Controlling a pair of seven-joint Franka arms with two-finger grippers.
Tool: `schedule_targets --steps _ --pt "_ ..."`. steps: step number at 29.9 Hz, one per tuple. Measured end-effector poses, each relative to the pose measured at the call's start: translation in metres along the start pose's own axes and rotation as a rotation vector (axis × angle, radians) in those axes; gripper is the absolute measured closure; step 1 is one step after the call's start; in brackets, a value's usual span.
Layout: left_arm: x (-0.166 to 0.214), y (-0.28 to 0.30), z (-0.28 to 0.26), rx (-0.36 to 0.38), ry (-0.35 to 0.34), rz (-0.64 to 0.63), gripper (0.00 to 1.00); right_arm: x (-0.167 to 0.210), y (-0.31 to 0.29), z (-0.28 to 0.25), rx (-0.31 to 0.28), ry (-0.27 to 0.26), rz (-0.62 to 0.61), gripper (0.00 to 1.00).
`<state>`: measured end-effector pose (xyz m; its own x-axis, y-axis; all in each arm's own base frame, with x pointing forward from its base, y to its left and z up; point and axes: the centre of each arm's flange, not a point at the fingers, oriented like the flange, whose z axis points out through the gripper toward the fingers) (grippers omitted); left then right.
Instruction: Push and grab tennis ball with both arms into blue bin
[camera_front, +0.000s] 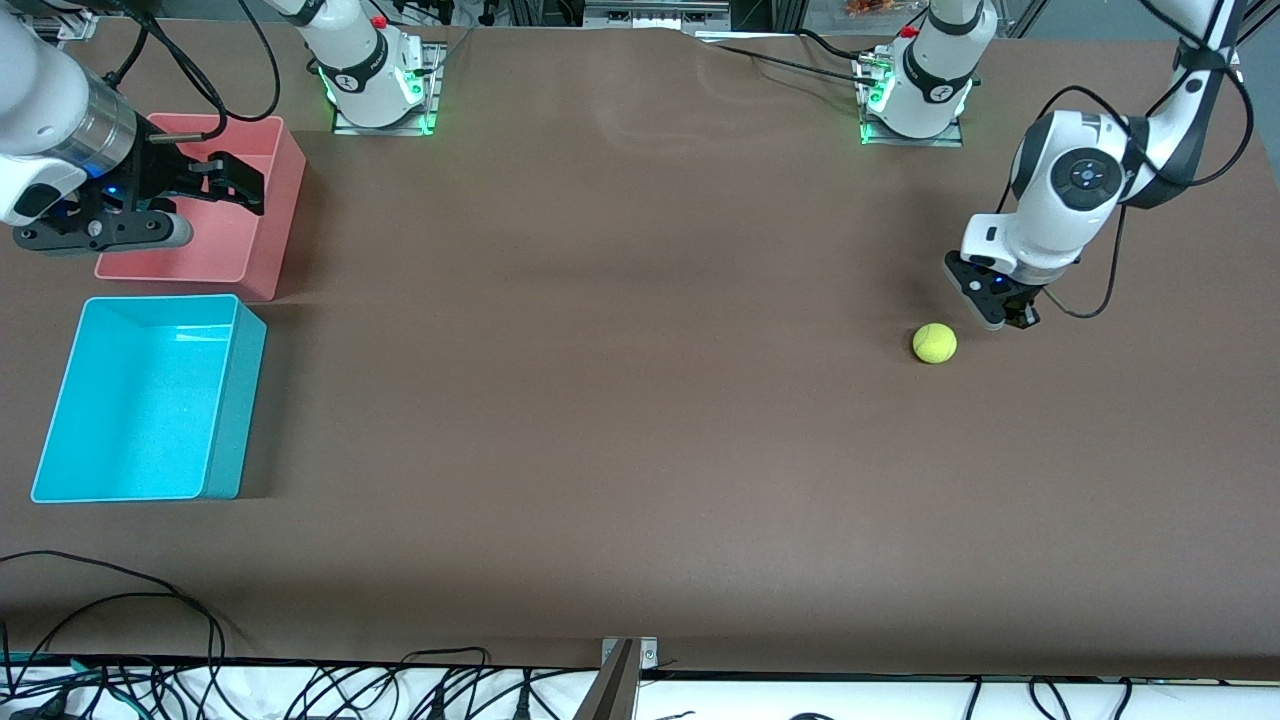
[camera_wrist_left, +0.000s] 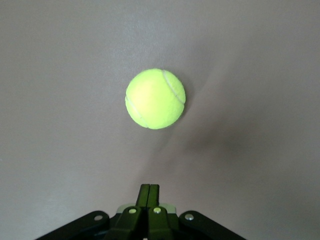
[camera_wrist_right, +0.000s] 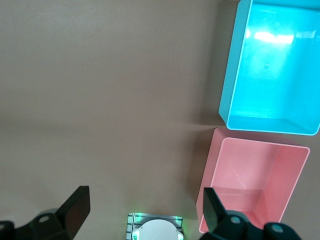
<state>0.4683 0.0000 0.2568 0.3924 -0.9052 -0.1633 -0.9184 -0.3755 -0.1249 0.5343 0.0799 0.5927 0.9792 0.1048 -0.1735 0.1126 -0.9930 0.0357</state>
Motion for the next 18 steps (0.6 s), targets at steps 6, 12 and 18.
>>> schedule_targets --steps 6,12,18 --pt "0.002 -0.001 0.011 0.015 0.013 0.024 0.99 0.000 0.000 0.000 0.000 0.000 0.000 0.00" --pt "-0.008 -0.007 0.025 0.022 0.033 0.073 0.99 0.000 0.001 0.000 0.000 0.000 0.002 0.00" --pt "-0.014 -0.008 0.034 0.013 0.034 0.093 0.99 0.000 0.002 0.000 0.000 -0.001 0.003 0.00"
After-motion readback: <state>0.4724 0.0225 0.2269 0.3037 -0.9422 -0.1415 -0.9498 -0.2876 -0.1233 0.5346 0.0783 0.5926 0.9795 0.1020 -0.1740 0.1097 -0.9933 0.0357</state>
